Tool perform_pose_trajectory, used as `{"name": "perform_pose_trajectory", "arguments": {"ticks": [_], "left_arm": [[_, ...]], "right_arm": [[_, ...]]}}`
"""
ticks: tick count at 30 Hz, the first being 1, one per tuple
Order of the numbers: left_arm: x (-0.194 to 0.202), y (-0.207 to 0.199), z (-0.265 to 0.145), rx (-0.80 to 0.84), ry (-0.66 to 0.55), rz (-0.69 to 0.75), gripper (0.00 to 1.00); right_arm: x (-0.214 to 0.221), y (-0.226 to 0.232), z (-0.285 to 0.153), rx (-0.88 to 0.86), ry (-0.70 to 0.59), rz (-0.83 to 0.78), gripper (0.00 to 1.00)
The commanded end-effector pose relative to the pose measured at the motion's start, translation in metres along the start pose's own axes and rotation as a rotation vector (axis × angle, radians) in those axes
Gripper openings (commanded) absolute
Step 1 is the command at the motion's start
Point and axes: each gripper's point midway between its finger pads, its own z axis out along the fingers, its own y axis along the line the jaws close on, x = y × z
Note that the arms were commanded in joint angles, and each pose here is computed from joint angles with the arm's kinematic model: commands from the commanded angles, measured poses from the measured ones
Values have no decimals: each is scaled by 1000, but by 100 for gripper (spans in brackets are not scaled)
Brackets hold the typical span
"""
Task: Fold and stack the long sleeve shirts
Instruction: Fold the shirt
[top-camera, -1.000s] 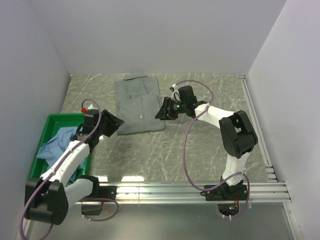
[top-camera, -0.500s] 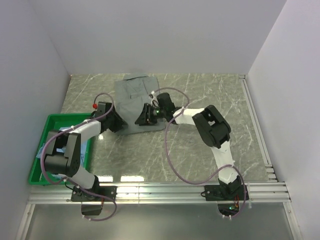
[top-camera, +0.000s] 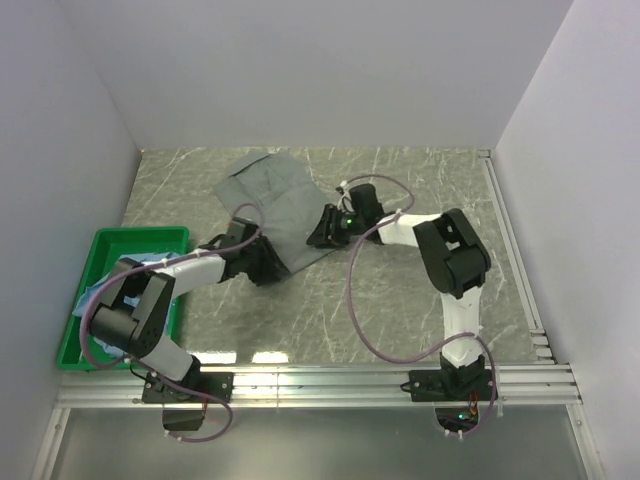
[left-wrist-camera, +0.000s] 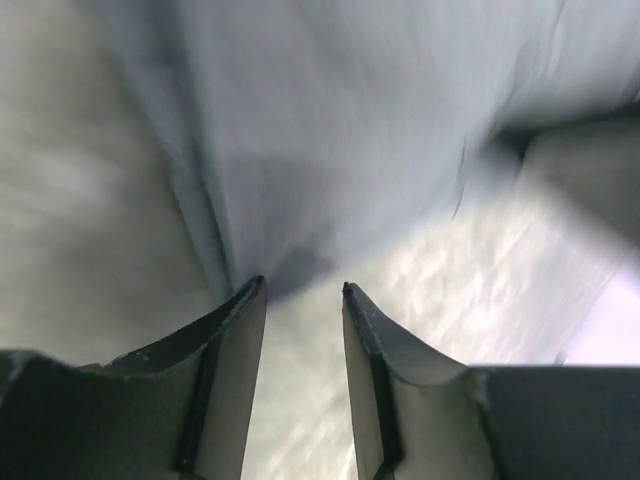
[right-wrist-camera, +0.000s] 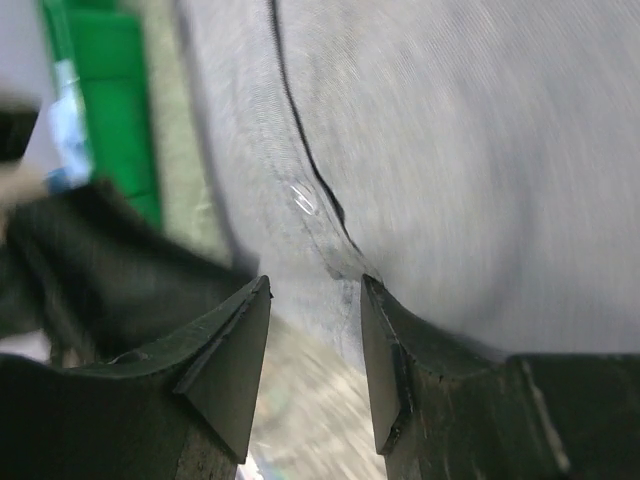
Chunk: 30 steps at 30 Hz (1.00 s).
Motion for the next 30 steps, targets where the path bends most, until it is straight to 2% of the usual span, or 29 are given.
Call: {"name": "perform_pose_trajectory", "arguments": {"ticks": [1, 2, 4, 7, 9, 10, 14, 17, 18, 21, 25, 30], "left_arm": [[47, -46, -23, 90, 133, 213, 45], [51, -54, -28, 102, 129, 277, 46], [41, -69, -47, 132, 72, 319, 49], [1, -95, -76, 143, -109, 367, 55], [-31, -93, -89, 82, -243, 362, 57], [-44, -96, -97, 76, -285, 354, 57], [-104, -64, -112, -52, -416, 281, 61], [-128, -48, -116, -126, -466, 276, 66], [-133, -44, -115, -141, -474, 271, 72], [-144, -34, -114, -170, -486, 258, 75], [-148, -24, -109, -193, -483, 243, 77], [-150, -20, -105, -203, -479, 230, 76]], "right_arm": [[-19, -21, -46, 195, -49, -153, 50], [-26, -9, -57, 197, -70, -188, 50], [-28, 2, -68, 206, -76, -211, 50], [-33, 29, -80, 153, -126, -201, 50], [-36, 45, -81, 117, -151, -202, 50], [-32, 55, -76, 101, -144, -194, 50], [-15, 77, -46, 96, -82, -228, 50], [2, 86, -19, 115, -40, -250, 50], [3, 90, -14, 124, -36, -255, 50], [20, 83, 6, 202, -1, -301, 49], [35, 64, 18, 315, 59, -377, 50], [64, 35, 19, 363, 168, -351, 49]]}}
